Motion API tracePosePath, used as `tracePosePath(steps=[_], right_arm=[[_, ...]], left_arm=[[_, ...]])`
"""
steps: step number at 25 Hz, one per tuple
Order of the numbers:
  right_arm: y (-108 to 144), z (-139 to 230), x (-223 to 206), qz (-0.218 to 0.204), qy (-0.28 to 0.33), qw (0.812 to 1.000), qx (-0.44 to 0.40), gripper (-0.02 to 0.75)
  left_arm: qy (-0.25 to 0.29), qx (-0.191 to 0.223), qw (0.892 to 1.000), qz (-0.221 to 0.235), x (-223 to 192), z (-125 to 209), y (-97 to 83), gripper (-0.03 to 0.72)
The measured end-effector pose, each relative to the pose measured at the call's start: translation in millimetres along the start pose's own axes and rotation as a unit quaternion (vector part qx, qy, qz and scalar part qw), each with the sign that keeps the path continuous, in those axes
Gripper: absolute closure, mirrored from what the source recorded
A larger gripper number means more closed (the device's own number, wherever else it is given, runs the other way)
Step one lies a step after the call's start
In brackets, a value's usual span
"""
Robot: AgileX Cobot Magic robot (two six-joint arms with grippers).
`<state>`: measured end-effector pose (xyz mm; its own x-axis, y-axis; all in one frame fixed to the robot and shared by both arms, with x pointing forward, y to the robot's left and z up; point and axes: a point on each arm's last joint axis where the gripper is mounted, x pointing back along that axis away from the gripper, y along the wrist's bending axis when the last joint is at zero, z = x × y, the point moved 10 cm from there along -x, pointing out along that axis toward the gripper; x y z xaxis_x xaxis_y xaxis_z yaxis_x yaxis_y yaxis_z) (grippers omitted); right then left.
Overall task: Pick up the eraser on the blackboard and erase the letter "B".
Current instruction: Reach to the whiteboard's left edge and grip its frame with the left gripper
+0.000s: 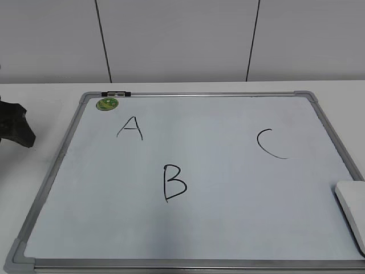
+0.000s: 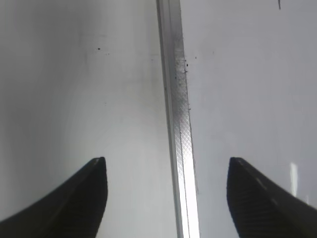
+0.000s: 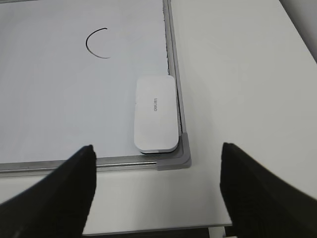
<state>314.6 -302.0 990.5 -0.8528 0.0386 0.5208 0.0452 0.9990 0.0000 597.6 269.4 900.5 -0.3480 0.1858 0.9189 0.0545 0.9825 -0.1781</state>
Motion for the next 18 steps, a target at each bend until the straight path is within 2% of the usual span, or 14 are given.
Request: tracePosePath(steps=[8,18], right_arm=[[0,0,0,0.0,0.0,1.0,0.0,0.157],[0,0,0,0.0,0.0,1.0,0.0,0.157]], left_arm=[[0.034,-0.001,0.999,0.02,-42,-8,0.7,0.143],[0.048,0.001,0.998,0.036,-75,-33,1.1,0.272]])
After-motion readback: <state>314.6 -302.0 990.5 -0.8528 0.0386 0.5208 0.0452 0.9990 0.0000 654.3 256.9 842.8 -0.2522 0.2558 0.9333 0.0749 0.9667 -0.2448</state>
